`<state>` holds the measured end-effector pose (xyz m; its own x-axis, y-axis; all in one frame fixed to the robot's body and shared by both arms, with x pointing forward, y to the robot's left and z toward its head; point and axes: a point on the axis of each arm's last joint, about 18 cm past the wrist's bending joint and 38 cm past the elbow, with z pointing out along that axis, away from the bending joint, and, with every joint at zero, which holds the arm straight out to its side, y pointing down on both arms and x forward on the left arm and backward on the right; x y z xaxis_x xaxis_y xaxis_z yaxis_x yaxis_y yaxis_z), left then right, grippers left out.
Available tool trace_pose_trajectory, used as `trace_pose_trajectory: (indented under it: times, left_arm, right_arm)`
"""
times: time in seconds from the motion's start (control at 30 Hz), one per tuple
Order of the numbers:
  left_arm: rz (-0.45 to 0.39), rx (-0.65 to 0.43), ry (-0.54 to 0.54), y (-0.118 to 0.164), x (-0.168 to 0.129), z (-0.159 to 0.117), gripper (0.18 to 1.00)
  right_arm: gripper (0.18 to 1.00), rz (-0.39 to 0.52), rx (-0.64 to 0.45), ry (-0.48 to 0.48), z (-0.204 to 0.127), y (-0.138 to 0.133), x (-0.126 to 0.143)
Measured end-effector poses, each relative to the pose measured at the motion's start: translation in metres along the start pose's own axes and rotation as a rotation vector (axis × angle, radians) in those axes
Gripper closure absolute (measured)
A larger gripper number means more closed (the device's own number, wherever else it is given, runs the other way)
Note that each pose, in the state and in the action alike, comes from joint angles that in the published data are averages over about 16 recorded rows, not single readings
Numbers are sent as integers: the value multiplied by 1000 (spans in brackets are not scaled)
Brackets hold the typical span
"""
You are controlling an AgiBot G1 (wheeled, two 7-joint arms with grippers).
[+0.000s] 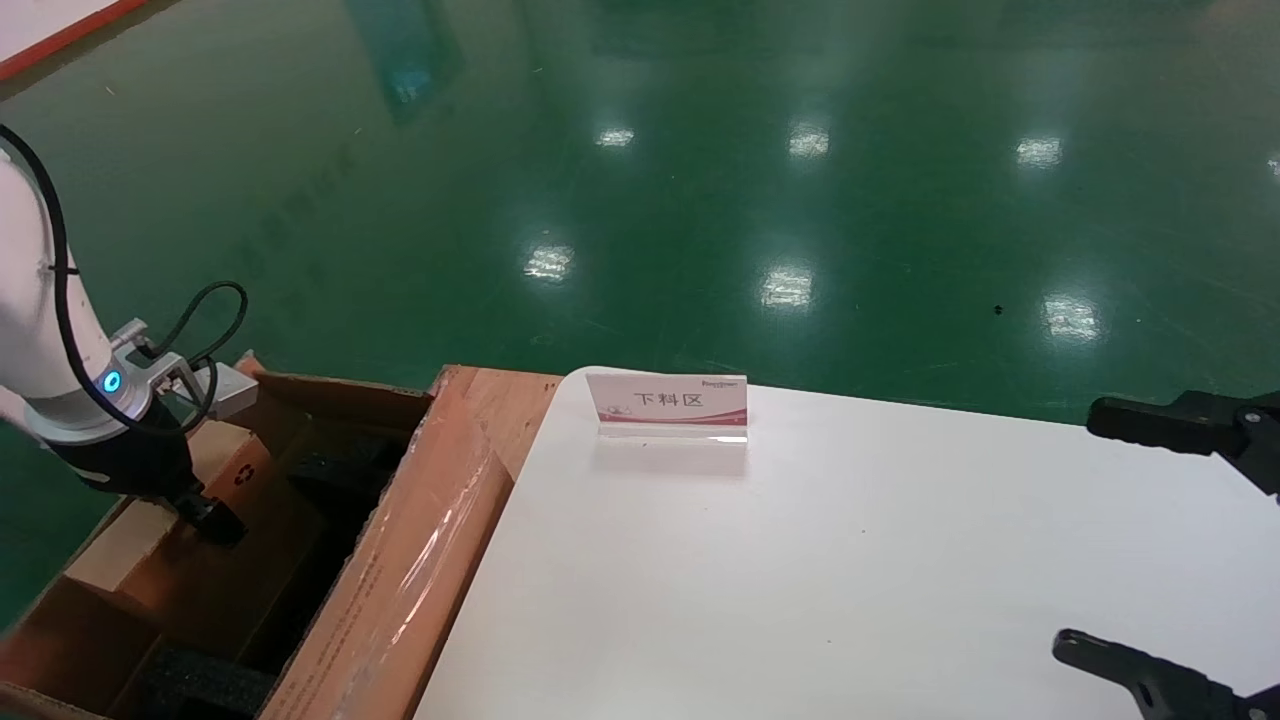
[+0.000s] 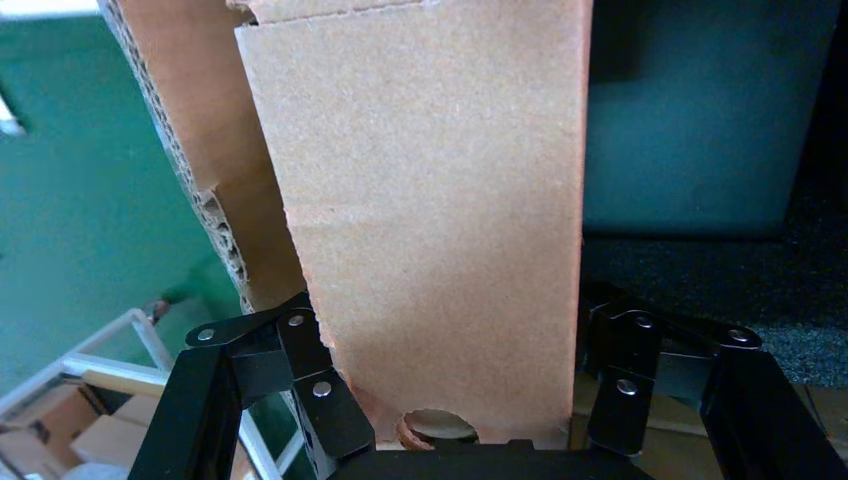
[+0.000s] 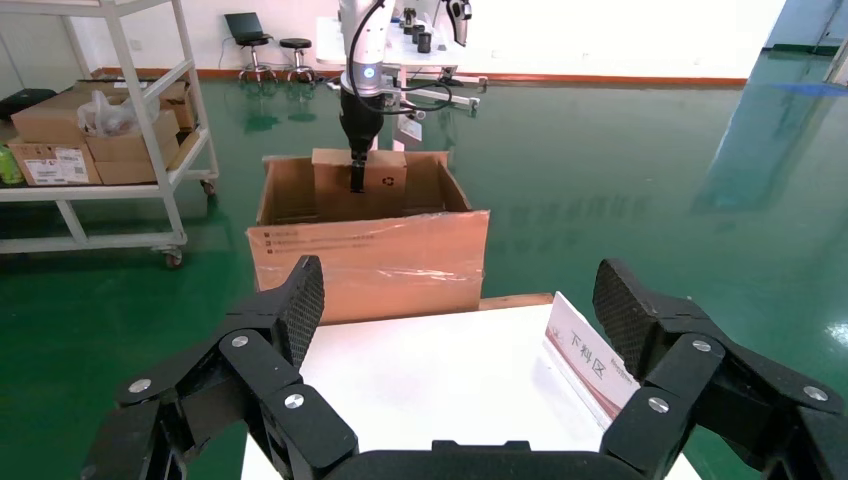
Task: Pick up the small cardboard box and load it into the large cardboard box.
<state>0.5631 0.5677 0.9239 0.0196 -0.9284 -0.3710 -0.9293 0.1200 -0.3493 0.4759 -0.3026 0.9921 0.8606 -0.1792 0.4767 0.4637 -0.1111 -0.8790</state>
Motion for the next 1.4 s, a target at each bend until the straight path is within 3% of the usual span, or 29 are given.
trace_pose_trajectory:
  times: [0.4,0.6,1.1,1.4]
  left_arm:
    - [-3,-2,5,0,0,2,844]
    - [-1,-1,2,0,0,1,792]
    - [17,17,-1,-4,0,-4,509]
    - [103,157,31,-28,7,-32,338]
  right_arm:
    - [178,0,0,0,0,0,0]
    - [178,0,0,0,0,0,0]
    - [178,0,0,0,0,0,0]
    - [178,0,0,0,0,0,0]
